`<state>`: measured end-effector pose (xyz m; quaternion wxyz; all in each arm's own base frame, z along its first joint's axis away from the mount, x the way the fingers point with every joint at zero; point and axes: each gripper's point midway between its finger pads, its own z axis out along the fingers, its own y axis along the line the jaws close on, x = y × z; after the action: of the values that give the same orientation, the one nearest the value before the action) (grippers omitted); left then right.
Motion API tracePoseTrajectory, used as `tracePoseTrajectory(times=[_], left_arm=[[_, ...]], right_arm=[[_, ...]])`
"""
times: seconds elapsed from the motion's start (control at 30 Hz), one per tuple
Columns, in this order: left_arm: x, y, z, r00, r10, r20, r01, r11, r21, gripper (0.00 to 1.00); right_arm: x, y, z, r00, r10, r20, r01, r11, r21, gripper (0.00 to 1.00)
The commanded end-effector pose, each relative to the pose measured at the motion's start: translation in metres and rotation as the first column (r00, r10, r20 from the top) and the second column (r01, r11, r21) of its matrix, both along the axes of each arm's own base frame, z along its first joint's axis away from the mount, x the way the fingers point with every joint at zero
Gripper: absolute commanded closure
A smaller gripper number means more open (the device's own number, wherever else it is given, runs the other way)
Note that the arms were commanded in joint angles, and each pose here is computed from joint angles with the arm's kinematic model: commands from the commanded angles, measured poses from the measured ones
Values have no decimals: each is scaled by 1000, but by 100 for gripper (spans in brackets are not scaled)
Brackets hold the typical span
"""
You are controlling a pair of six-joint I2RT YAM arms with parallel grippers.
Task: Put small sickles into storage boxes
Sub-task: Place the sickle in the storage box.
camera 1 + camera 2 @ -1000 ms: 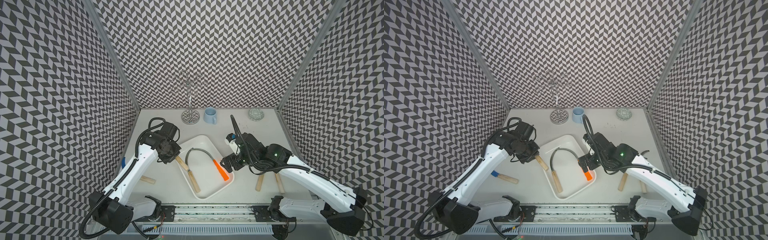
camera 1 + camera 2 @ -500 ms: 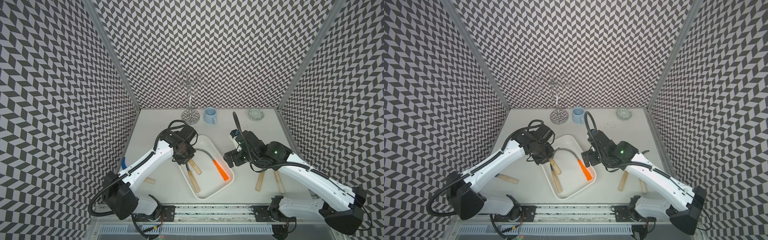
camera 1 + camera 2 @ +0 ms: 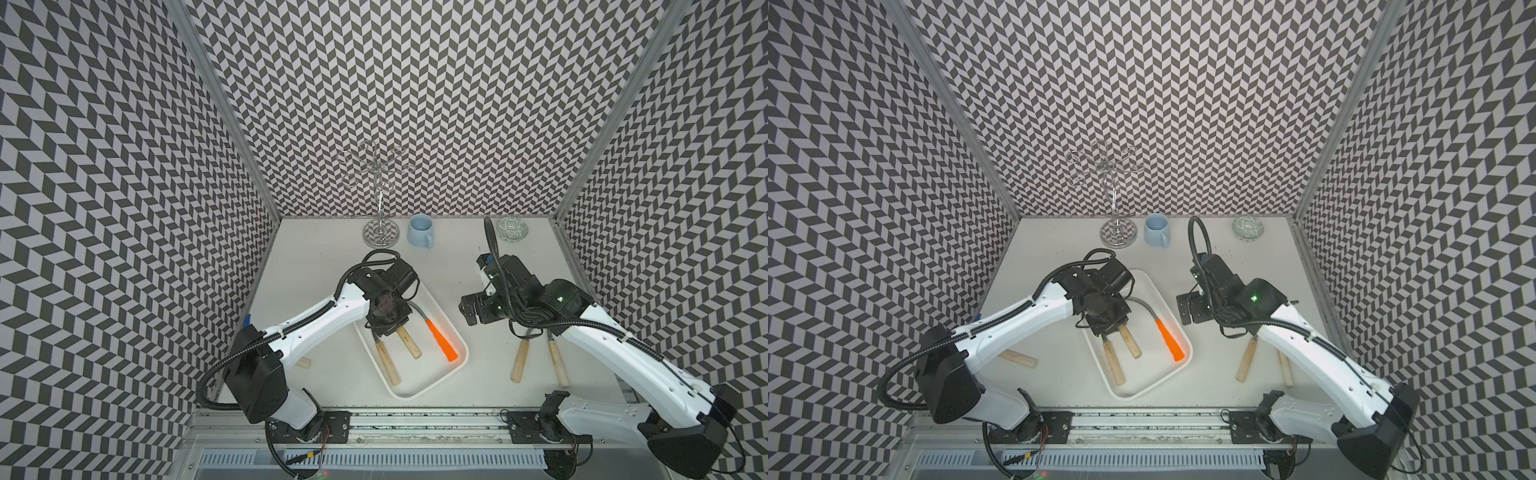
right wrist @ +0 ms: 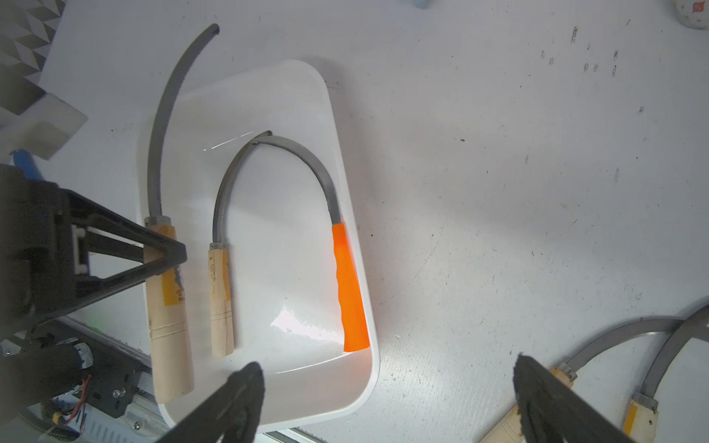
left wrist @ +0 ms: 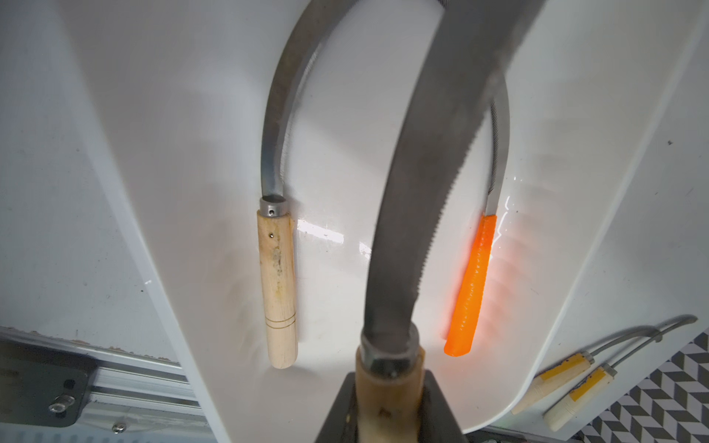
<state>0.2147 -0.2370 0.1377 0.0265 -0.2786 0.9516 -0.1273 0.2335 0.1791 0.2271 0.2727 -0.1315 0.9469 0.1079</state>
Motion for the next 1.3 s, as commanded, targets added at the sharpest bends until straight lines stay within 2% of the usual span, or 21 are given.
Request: tracePoseTrajectory(times=[0.0, 0.33, 0.7, 1.27], left_arm=[[-7, -12, -9, 1000, -1, -16, 1, 1000, -1, 80], [-20, -28, -29, 998, -39, -45, 40, 999, 15, 80], [-35, -21, -42, 998, -16, -62, 19, 999, 48, 80], [-35, 1, -57, 999, 18, -51, -13, 994, 104, 81]], right_arm=[[-2, -2, 0, 1000, -12, 4, 12, 1000, 16, 0], [-3, -4, -3, 1000, -16, 3, 15, 1000, 18, 0], [-7, -6, -6, 1000, -11, -2, 11, 1000, 18, 0], [-9, -1, -6, 1000, 3, -17, -2, 999, 39, 0]])
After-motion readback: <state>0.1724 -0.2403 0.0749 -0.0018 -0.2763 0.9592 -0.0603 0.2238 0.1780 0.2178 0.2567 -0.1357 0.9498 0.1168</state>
